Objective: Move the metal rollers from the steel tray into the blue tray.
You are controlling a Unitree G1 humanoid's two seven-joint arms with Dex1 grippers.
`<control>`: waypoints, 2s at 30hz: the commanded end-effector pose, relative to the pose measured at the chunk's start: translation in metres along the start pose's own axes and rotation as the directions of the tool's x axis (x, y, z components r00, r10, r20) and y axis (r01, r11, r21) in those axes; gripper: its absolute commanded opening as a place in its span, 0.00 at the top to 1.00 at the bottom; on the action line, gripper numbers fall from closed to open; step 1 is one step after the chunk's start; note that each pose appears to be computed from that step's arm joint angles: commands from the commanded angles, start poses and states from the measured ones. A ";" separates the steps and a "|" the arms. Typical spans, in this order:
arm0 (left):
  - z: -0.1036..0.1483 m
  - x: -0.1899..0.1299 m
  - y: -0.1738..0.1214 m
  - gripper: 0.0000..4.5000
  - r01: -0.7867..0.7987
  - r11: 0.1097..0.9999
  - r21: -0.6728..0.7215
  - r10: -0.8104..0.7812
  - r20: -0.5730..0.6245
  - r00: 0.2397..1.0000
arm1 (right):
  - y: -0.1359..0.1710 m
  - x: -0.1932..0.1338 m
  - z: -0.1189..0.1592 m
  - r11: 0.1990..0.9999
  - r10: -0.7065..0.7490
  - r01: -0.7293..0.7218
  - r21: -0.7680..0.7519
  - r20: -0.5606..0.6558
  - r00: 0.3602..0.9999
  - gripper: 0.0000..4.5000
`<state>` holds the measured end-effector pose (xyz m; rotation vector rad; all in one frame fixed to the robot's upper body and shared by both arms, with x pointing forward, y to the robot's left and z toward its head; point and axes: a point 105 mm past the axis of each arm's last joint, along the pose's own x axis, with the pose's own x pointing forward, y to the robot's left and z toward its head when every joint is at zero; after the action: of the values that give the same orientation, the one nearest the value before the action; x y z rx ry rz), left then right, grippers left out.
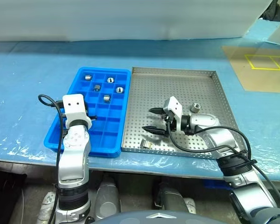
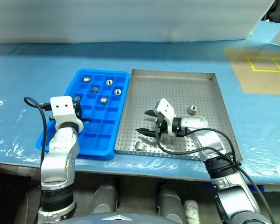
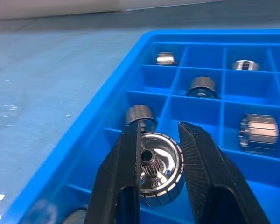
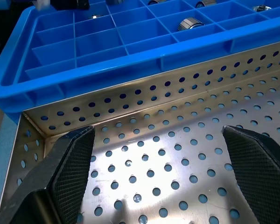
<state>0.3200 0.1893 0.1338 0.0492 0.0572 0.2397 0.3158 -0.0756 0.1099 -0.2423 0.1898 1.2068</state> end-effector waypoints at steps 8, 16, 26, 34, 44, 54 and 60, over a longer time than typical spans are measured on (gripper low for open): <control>-0.004 0.002 -0.001 0.80 0.022 0.999 -0.029 -0.023 -0.035 0.999 | 0.001 -0.002 0.009 0.999 0.002 -0.001 -0.036 0.025 1.000 0.00; -0.004 0.009 -0.013 0.64 0.084 0.996 -0.030 -0.085 -0.037 0.996 | 0.001 -0.003 0.007 0.999 -0.008 0.009 -0.035 0.023 1.000 0.00; 0.023 0.019 -0.032 0.01 0.214 0.976 -0.050 -0.210 0.071 0.975 | -0.002 -0.008 0.010 0.998 -0.044 0.045 -0.035 0.033 0.998 0.00; 0.063 0.023 -0.080 0.01 0.504 0.863 -0.033 -0.485 0.223 0.845 | -0.009 -0.027 0.013 0.989 -0.145 0.146 -0.012 0.056 0.988 0.00; 0.074 0.013 -0.135 0.01 0.810 0.584 0.051 -0.794 0.243 0.557 | -0.006 -0.058 0.010 0.965 -0.260 0.261 -0.010 0.028 0.965 0.00; 0.046 -0.019 -0.142 0.01 0.972 0.166 0.167 -0.985 -0.023 0.173 | 0.004 -0.077 0.001 0.941 -0.337 0.337 0.016 -0.007 0.941 0.00; 0.028 -0.034 -0.126 0.01 0.983 -0.023 0.184 -0.982 -0.188 0.012 | 0.007 -0.079 -0.001 0.942 -0.335 0.336 0.025 -0.020 0.942 0.00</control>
<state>0.3272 0.0624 0.1482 0.2347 0.1433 -1.2613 0.2850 -0.1451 0.1149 -0.2279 0.2244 0.8565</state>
